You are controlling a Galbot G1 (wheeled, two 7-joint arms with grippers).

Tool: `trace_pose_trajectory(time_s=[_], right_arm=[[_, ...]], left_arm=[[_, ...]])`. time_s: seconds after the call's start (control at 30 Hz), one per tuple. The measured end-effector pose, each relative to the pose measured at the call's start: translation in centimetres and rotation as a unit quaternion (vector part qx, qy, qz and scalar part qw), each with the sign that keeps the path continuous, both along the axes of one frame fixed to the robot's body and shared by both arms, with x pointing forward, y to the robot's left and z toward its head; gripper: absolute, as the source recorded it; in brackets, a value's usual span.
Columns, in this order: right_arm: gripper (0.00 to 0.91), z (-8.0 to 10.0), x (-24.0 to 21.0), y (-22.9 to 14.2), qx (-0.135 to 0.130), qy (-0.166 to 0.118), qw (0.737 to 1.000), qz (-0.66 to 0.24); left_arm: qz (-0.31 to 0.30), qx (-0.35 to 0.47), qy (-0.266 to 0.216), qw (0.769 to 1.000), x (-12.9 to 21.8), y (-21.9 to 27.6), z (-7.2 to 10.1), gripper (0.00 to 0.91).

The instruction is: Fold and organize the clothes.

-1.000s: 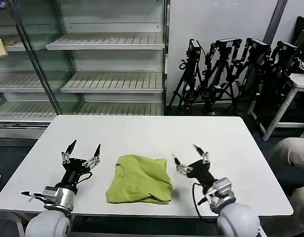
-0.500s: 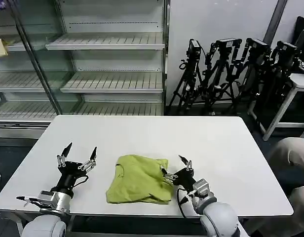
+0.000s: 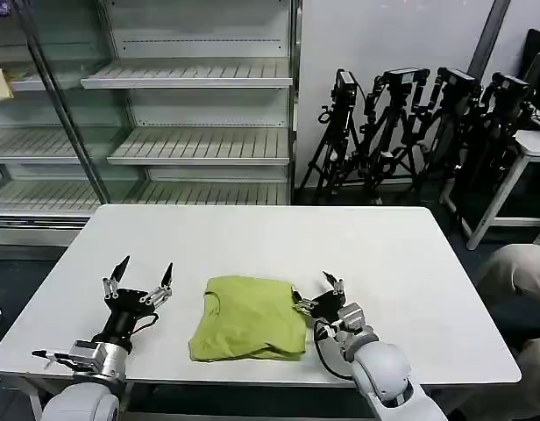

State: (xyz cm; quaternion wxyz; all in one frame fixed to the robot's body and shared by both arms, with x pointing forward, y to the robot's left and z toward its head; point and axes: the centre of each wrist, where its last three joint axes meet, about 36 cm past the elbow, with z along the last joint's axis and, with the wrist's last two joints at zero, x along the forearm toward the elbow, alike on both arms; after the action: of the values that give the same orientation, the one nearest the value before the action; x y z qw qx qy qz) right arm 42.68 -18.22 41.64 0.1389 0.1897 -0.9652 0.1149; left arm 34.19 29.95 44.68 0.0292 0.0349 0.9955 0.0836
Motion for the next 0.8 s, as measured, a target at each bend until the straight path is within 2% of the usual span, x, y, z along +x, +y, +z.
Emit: trace_pose_trajectory(time_s=[0.2,0.4,0.8], right_arm=[[0.907,-0.4,0.6,-0.4,-0.007,0.007,1.000,-0.005],[0.907,-0.1,0.8,-1.0,0.000,0.005,1.000,-0.015],[0.907,3.5,0.2,-3.3,0.016,-0.063,0.997,-0.046]], left_arm=[[-0.001,-0.001,0.000,1.000,-0.1,-0.1,0.1,0.907],[-0.005,0.000,-0.004,1.000,-0.2,-0.2,0.3,0.907],[-0.019,0.003,-0.028,0.999,0.8,-0.3,1.3,0.907]])
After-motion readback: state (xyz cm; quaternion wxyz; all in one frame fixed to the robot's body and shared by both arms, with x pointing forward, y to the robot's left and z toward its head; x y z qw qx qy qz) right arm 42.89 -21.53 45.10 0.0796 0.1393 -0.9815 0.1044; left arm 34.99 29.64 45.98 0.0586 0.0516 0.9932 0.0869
